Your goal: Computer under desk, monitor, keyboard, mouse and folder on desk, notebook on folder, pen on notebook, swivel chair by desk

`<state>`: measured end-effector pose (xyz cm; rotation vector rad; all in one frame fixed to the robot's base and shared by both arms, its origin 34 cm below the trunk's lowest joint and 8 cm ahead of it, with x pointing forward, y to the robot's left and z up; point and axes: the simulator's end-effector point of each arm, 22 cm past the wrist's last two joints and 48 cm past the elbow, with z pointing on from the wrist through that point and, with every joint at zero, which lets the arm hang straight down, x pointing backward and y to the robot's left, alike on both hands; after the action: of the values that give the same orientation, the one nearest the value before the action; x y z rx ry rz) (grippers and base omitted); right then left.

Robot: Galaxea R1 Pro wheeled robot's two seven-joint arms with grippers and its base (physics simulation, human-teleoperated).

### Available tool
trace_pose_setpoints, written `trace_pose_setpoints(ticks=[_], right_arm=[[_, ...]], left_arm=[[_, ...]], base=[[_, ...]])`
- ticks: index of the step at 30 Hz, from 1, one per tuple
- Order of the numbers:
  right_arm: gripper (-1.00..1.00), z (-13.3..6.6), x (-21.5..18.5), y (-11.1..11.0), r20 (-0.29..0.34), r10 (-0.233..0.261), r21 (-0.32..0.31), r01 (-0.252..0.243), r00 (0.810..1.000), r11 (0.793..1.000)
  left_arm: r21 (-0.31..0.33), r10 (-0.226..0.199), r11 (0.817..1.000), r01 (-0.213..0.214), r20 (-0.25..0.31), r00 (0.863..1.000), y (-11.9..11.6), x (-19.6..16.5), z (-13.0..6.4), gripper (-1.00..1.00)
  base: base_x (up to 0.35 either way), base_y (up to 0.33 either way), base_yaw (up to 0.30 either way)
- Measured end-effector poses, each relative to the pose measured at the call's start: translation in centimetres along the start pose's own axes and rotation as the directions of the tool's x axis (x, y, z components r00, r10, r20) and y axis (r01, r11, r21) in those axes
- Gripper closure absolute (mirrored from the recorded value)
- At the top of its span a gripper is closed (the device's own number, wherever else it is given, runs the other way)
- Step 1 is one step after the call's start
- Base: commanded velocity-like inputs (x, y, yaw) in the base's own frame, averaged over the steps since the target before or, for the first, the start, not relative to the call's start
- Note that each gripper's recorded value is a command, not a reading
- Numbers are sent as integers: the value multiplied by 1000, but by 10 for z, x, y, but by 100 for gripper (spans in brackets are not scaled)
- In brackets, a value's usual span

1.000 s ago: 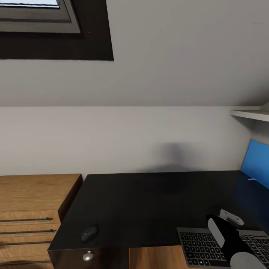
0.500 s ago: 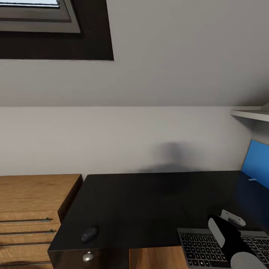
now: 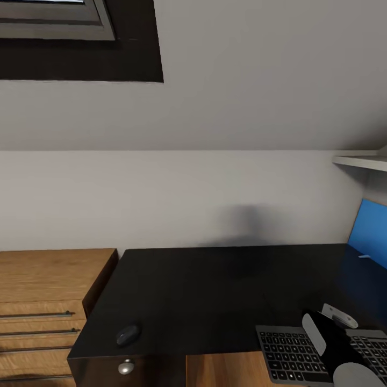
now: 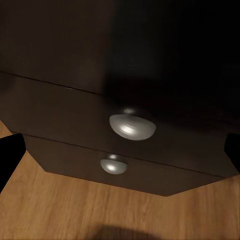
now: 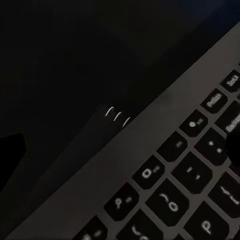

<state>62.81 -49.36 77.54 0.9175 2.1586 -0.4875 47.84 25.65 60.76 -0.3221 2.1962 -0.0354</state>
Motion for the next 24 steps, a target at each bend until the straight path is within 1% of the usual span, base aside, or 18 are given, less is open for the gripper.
trace_pose_setpoints(ticks=[4, 12, 20, 24], right_arm=[[-100, 4, 5, 0, 0, 1, 0, -1, 1000, 1000], [-100, 4, 5, 1, -1, -1, -1, 1, 1000, 1000], [-100, 12, 16, 2, -3, -2, -2, 2, 1000, 1000], [-100, 16, 19, 3, 1, -15, 0, 15, 1000, 1000]], left_arm=[[0, 0, 1000, 0, 0, 1000, 1, 5, 4, -100], [0, 0, 1000, 0, 0, 1000, 1, 5, 4, -100], [1, 0, 1000, 0, 2, 1000, 3, 14, 11, -100], [1, 0, 1000, 0, 2, 1000, 3, 19, 15, -100]], base=[[0, 0, 0], [0, 0, 0], [0, 0, 0], [0, 0, 0]])
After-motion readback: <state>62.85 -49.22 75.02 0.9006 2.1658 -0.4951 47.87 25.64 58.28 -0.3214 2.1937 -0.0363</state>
